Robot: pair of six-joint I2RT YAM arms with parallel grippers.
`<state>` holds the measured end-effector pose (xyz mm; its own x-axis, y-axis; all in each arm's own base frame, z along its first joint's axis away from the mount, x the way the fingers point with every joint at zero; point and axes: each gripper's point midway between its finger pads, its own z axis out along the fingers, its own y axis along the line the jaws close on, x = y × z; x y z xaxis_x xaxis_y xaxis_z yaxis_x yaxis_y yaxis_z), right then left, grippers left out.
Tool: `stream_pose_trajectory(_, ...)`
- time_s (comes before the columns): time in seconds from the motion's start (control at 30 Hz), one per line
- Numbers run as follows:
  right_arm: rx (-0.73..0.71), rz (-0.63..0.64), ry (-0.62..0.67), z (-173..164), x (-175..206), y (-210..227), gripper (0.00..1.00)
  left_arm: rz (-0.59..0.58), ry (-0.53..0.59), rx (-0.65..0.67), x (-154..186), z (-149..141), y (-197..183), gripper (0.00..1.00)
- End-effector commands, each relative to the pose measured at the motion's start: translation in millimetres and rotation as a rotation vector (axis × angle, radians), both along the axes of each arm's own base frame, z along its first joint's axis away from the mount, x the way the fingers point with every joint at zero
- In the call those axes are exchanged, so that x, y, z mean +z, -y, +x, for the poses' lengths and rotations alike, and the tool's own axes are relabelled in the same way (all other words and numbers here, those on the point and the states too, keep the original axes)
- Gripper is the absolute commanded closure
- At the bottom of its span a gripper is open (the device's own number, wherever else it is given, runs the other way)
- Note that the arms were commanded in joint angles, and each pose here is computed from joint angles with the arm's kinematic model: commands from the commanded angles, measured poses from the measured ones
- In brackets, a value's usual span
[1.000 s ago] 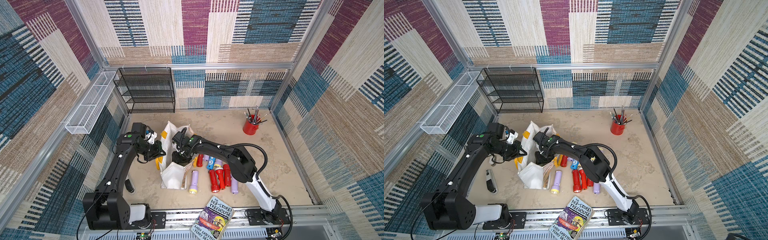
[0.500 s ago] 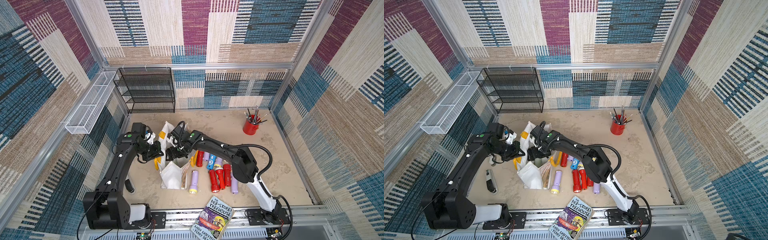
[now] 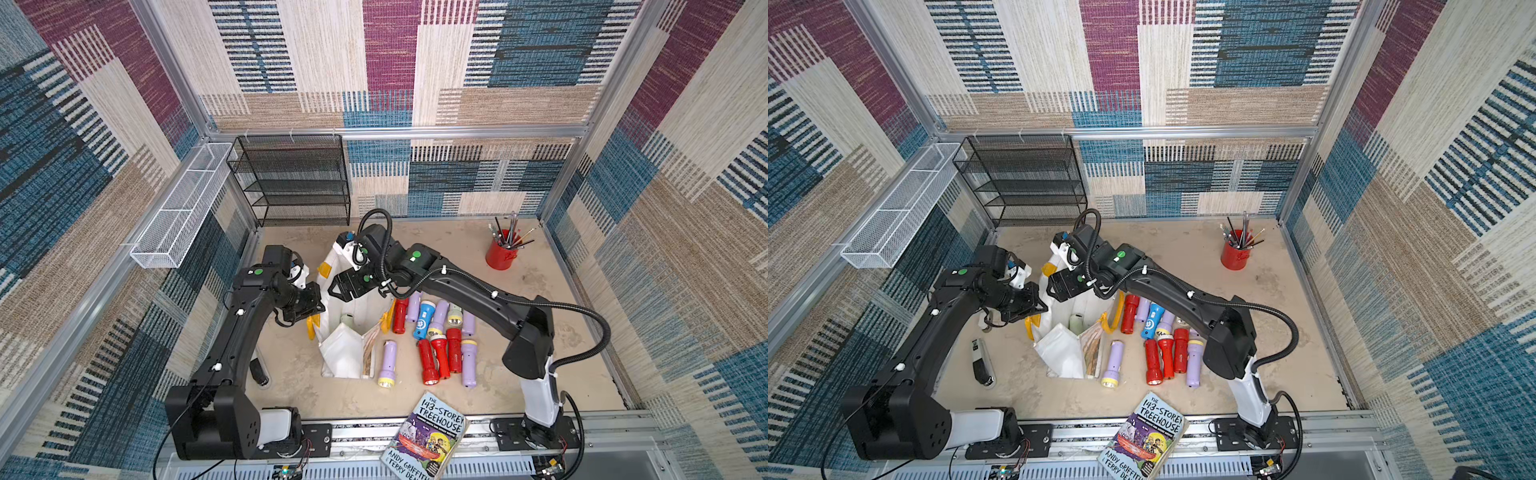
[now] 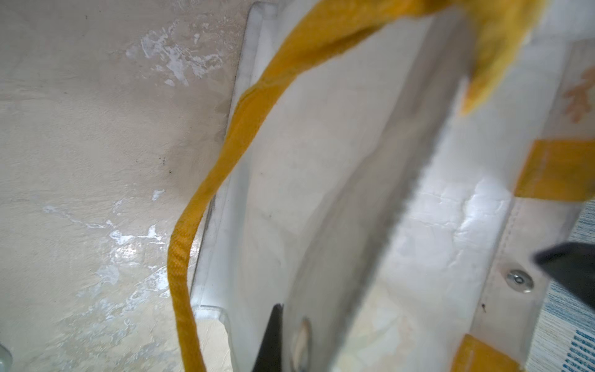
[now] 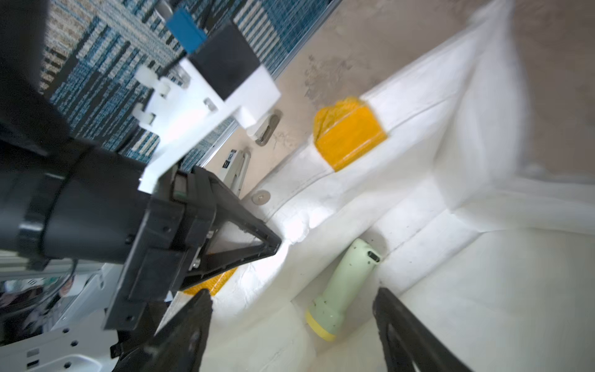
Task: Put the flashlights into the tote bags
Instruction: Place the flashlight in the canvas bag, then pick up the flashlight from the center of the board.
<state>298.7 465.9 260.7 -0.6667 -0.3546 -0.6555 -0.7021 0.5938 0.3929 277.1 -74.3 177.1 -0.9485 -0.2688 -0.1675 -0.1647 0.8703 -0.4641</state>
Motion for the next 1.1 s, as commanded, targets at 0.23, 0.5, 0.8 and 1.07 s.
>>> stream_pose_trajectory(0.23, -0.313, 0.037, 0.152, 24.8, 47.3, 97.1, 0.19, 0.029, -0.012, 0.02, -0.1, 2.3, -5.4, 1.0)
stream_pose_trajectory(0.5, -0.638, 0.028, -0.11, 10.3, -9.8, 241.9, 0.21, 0.043, -0.019, 0.007, -4.4, 0.9, -7.1, 1.0)
stream_pose_trajectory(0.8, -0.78, -0.157, -0.355, -53.7, -84.7, 302.2, 0.22, 0.049, -0.023, 0.003, -5.5, 1.6, -7.8, 1.0)
stream_pose_trajectory(1.07, -0.802, -0.271, -0.578, -108.1, -144.5, 319.6, 0.28, 0.05, -0.033, 0.001, -8.6, 0.5, -7.7, 1.0)
